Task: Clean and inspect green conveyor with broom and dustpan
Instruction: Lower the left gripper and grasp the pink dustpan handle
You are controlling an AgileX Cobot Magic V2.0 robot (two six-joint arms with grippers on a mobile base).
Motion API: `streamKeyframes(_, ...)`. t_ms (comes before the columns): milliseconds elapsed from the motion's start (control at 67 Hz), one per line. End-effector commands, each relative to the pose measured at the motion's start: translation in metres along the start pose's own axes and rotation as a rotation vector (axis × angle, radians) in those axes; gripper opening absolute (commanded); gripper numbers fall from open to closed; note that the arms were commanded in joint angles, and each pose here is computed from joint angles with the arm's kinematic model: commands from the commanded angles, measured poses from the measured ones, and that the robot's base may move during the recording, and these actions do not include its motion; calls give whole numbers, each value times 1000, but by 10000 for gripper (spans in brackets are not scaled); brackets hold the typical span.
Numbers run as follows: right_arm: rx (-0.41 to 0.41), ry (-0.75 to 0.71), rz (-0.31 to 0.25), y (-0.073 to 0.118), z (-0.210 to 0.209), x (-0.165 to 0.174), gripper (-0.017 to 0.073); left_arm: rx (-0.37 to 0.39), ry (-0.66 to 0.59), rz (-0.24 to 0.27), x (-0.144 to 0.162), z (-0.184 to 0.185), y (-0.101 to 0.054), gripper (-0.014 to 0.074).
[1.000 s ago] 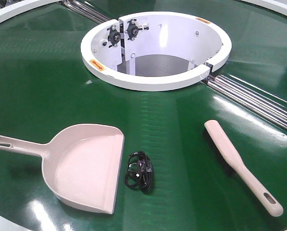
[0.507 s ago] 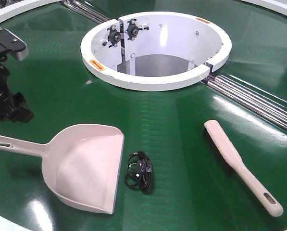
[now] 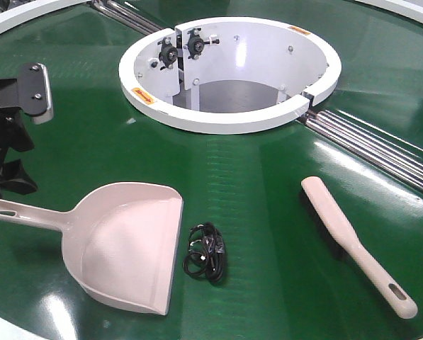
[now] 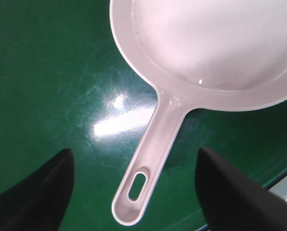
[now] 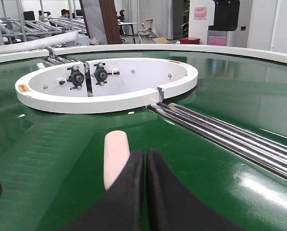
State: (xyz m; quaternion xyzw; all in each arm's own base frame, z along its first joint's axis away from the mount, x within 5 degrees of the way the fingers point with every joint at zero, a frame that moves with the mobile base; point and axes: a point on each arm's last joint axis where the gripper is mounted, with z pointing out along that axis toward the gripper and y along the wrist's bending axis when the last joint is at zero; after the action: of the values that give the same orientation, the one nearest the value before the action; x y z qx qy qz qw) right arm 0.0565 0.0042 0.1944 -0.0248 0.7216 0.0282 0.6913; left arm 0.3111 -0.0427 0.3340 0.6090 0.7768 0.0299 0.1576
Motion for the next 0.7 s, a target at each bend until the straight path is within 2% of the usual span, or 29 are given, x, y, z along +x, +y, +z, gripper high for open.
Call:
streamKeyframes(0, 1, -71, -9, 0, 0, 0, -10, -37, -31, 59, -10, -12, -1, 489)
streamKeyframes(119, 1, -71, -9, 0, 0, 0, -10, -4, 10, 92, -11, 4, -4, 489)
streamKeyframes(284, 1, -71, -9, 0, 0, 0, -10, 53, 121, 146, -3, 30, -15, 489)
streamKeyframes(418, 1, -71, -9, 0, 0, 0, -10, 41, 136, 190, 0, 41, -18, 489)
streamKeyframes(522, 1, -71, -9, 0, 0, 0, -10, 11, 118, 260, -5, 45, -18, 489)
streamKeyframes(687, 1, -71, -9, 0, 0, 0, -10, -48, 98, 273, -8, 46, -12, 489)
